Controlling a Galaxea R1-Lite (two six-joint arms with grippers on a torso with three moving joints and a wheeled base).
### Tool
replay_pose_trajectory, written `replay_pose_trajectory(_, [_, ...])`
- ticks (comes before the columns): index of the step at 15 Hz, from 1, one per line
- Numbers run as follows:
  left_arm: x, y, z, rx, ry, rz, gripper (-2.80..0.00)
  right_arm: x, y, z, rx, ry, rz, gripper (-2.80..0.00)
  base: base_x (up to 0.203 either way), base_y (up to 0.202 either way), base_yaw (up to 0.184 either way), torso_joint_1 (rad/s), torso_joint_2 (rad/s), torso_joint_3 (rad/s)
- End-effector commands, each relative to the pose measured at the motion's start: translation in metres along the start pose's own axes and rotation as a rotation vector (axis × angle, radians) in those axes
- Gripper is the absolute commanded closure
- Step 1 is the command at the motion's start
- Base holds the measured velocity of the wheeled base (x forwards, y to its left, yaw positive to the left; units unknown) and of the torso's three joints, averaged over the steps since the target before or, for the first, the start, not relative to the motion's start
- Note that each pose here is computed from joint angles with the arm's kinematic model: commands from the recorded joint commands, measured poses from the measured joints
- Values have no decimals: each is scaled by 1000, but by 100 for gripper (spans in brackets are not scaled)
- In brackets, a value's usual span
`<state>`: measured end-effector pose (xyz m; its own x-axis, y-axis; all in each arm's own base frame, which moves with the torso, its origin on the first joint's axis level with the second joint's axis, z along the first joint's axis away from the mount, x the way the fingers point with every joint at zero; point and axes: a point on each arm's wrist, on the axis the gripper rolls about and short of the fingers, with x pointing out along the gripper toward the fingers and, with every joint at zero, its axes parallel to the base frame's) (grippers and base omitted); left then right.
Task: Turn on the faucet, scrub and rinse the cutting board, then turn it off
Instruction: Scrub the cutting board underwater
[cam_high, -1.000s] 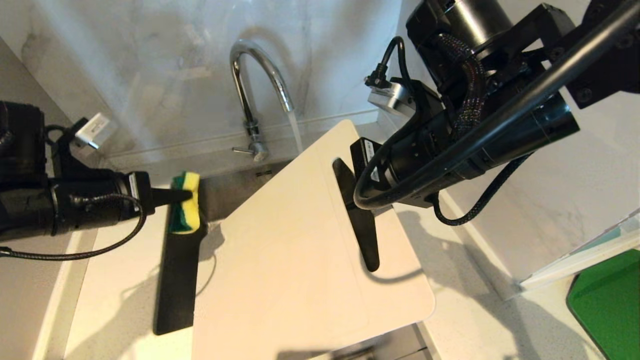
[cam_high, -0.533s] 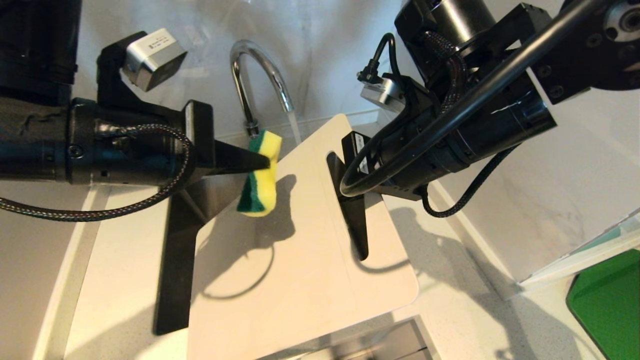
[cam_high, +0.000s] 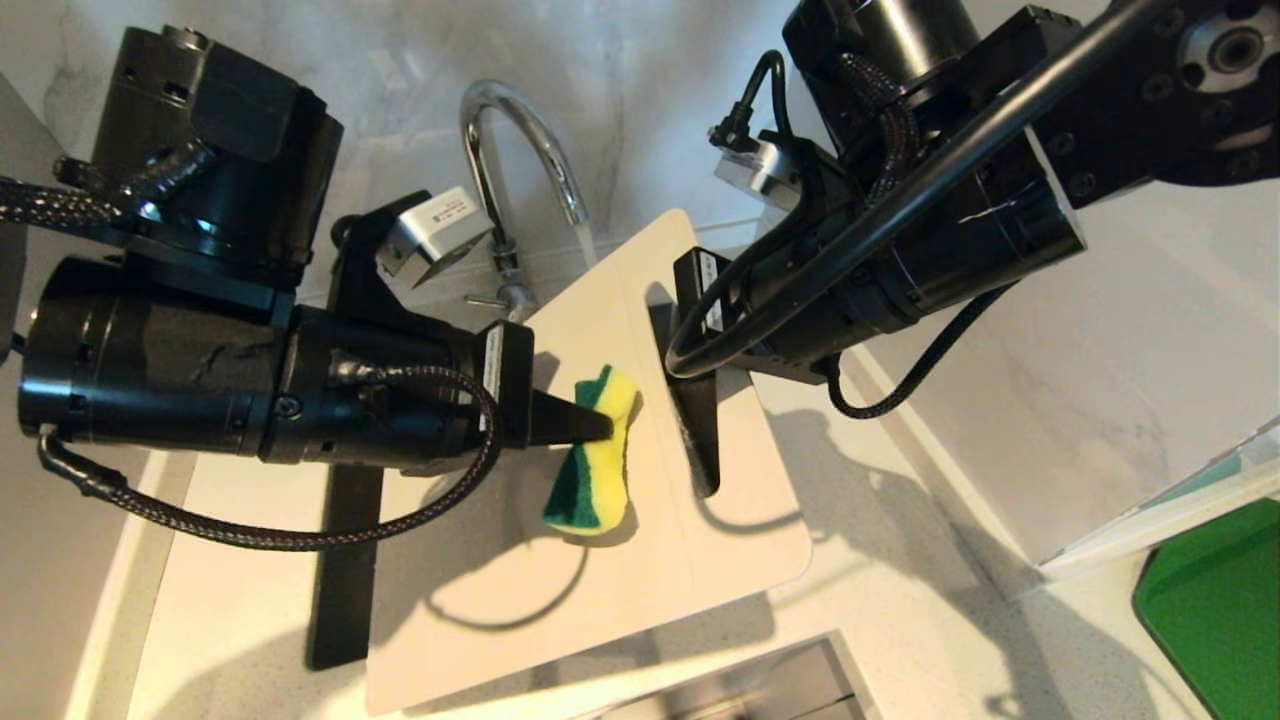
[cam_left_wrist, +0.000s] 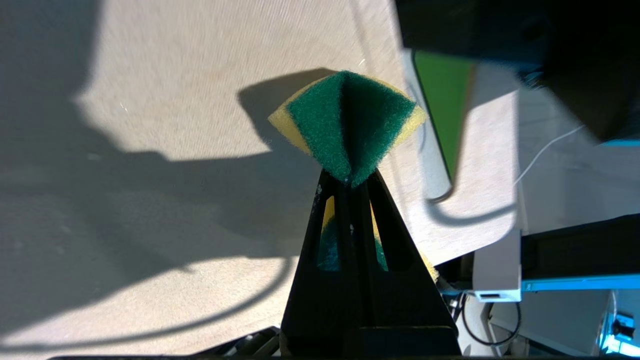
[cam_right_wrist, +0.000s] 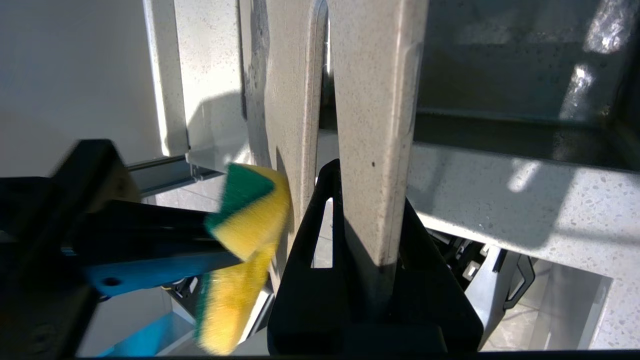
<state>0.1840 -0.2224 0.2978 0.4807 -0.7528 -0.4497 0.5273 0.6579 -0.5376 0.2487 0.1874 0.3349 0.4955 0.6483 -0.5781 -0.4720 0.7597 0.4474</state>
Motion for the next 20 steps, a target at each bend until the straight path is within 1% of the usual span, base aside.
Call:
replay_pose_trajectory(1, [11,8,-11,-6,19,11,0,-1,0,2,-1,-19,9,0,0,0,0,0,0,0])
replay_pose_trajectory(3, [30,17,-19,-7,13,15,0,-8,3,3,-7,-42,20,0,0,0,0,0,0,0])
replay_pose_trajectory(5, [42,26,-27,-8,8,26,0,-13,4,3,-9,-48,24,0,0,0,0,0,0,0])
replay_pose_trajectory(7, [47,36,-25,-21,-13,59,0,-16,5,2,-8,-53,26,0,0,0,0,0,0,0])
replay_pose_trajectory(9, [47,47,-23,-39,-22,89,0,-19,6,2,-9,-57,30,0,0,0,0,0,0,0])
replay_pose_trajectory(11, [44,57,-16,-57,-68,100,0,-20,6,2,-9,-58,31,0,0,0,0,0,0,0])
replay_pose_trajectory(12, [43,60,-14,-77,-87,97,0,-20,6,2,-9,-57,30,0,0,0,0,0,0,0])
replay_pose_trajectory(13, [41,63,-11,-119,-117,90,0,-20,6,2,-9,-57,30,0,0,0,0,0,0,0])
replay_pose_trajectory(14, [40,67,-9,-139,-133,95,0,-20,6,2,-9,-56,29,0,0,0,0,0,0,0])
replay_pose_trajectory(17, [32,82,-18,-164,-119,139,0,-20,6,1,-8,-54,29,0,0,0,0,0,0,0])
replay_pose_trajectory(20, [20,107,-30,-196,-129,176,0,-21,6,1,-8,-55,29,0,0,0,0,0,0,0])
